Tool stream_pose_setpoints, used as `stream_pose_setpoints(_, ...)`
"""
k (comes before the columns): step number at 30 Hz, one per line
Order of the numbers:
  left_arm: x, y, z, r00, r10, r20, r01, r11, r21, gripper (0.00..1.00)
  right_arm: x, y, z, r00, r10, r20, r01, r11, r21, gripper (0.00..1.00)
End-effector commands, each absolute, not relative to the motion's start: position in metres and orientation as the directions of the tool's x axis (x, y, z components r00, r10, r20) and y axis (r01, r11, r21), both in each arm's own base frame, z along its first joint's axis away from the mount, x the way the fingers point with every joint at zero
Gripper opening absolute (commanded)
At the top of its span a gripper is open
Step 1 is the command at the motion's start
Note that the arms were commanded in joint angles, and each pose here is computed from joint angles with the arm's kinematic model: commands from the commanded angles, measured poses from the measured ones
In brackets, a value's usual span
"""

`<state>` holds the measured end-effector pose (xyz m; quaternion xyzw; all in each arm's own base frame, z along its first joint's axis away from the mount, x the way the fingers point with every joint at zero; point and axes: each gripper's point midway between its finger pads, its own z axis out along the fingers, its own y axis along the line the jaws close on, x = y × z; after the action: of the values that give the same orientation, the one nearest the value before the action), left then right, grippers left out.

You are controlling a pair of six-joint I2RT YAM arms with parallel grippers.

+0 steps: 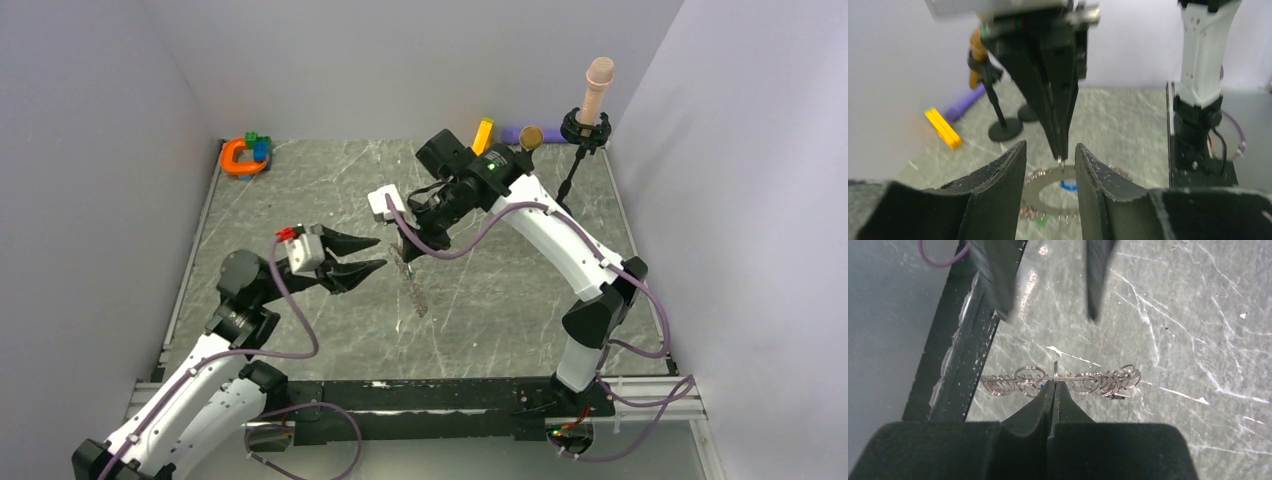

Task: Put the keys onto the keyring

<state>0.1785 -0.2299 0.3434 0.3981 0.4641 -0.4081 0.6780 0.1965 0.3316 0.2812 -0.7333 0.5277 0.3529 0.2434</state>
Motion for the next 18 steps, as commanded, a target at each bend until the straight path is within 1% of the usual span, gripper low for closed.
stream_pose_setpoints(1, 0.18, -0.24, 0.292, 0.139, -0.021, -0.99, 0.953, 0.273, 0.128, 0.45, 0.195, 0.333, 0.286, 0.3, -0.601, -0.741, -0.927, -0.368, -0.077, 0.0)
stream_pose_setpoints(6, 0.181, -0.25, 0.288, 0.149, 0.009, -0.989, 0.955, 0.259, 0.146, 0.45, 0.197, 0.338, 0.286, 0.277, -0.6, -0.751, -0.934, -0.351, -0.064, 0.0)
stream_pose_setpoints(12, 0.178, -0.255, 0.291, 0.164, -0.018, -0.986, 0.955, 0.254, 0.154, 0.44, 0.194, 0.339, 0.284, 0.247, -0.6, -0.76, -0.938, -0.346, -0.031, 0.0)
stream_pose_setpoints(15, 0.178, -0.256, 0.291, 0.161, -0.025, -0.987, 0.955, 0.255, 0.15, 0.42, 0.193, 0.34, 0.284, 0.239, -0.597, -0.766, -0.938, -0.346, -0.023, 0.0)
stream_pose_setpoints(18, 0.177, -0.26, 0.292, 0.157, -0.025, -0.987, 0.958, 0.248, 0.146, 0.36, 0.19, 0.341, 0.284, 0.233, -0.594, -0.77, -0.937, -0.35, -0.013, 0.0)
